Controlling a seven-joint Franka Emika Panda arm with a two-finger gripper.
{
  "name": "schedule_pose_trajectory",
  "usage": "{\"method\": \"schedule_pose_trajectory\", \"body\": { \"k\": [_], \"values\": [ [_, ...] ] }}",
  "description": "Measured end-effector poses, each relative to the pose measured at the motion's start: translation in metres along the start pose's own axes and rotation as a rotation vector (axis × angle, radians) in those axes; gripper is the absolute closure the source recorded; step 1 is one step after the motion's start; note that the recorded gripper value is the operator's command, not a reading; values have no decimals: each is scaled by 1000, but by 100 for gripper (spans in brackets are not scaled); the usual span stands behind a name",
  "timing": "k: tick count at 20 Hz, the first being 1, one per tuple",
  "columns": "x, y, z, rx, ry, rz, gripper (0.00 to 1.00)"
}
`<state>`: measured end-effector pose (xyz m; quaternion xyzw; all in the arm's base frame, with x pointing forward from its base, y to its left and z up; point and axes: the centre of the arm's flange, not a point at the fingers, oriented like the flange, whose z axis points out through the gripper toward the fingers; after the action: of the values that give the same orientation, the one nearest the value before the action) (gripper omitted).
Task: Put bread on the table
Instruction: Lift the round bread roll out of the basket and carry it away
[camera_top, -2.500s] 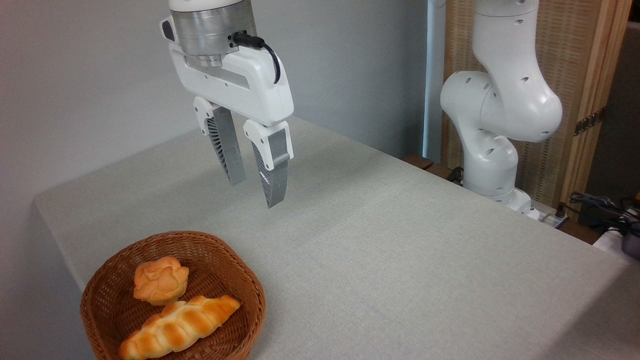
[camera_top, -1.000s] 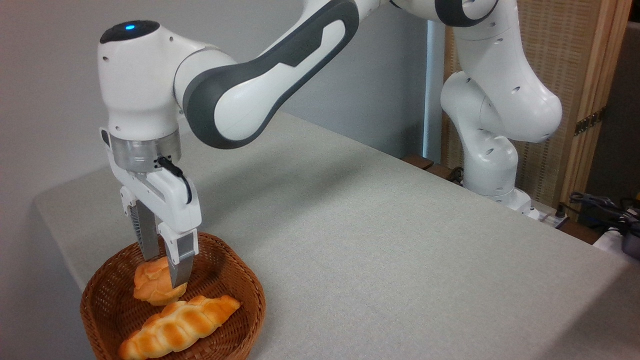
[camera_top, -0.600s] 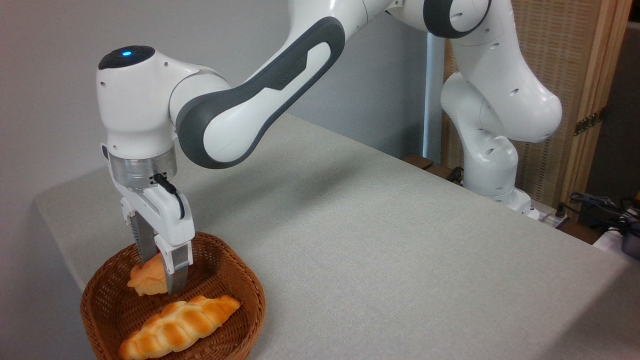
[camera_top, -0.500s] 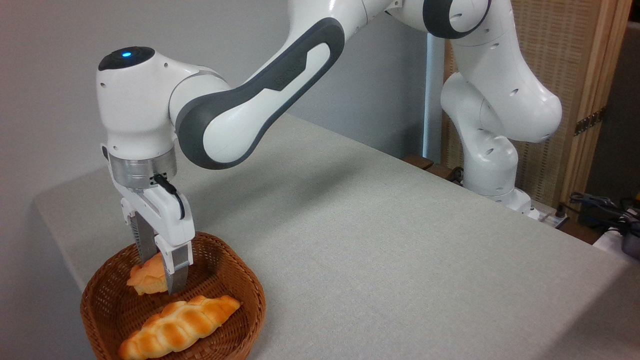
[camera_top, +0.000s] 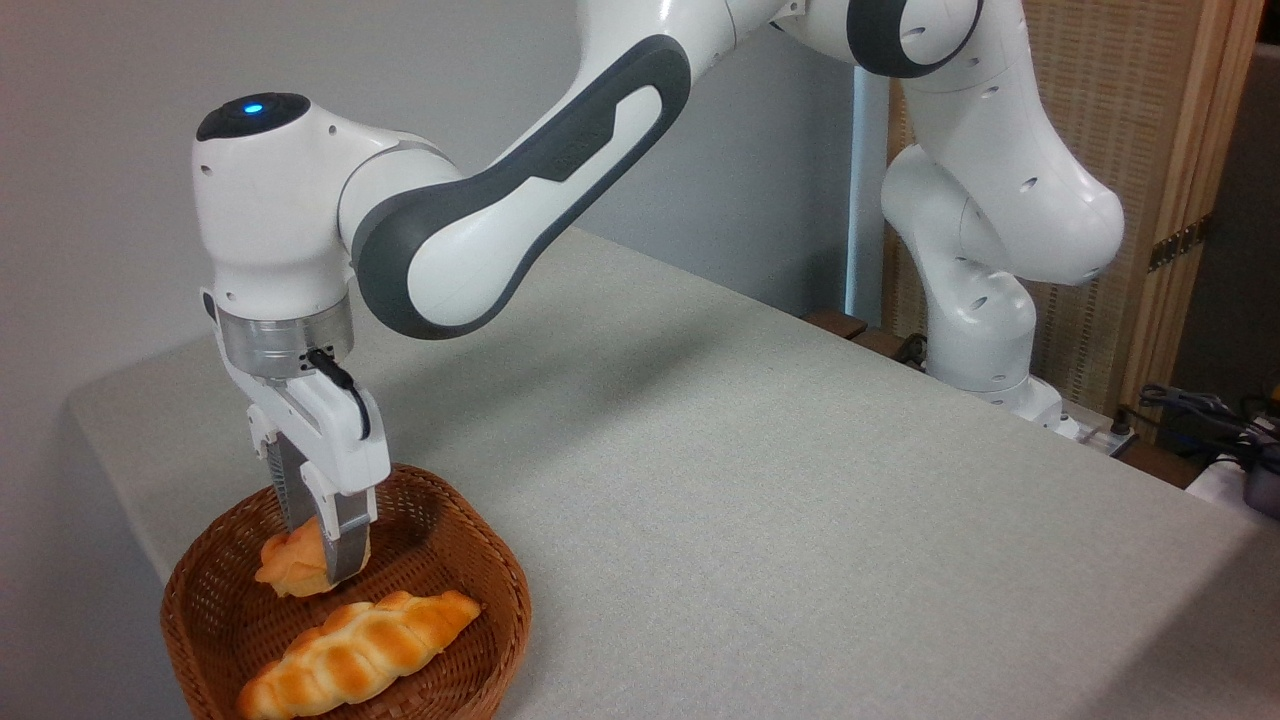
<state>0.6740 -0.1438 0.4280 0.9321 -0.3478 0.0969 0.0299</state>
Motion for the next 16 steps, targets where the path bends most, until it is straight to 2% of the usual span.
{"method": "schedule_pose_trajectory", "body": {
  "k": [8,13,14,16],
  "values": [
    [0,-8,-29,11,27,-19,60],
    [-17,-18,-77,3,-21,-50,57],
    [-24,-19,-90,-4,-34,-59,53],
    [-47,-23,-123,-31,-84,-42,53]
  ]
}}
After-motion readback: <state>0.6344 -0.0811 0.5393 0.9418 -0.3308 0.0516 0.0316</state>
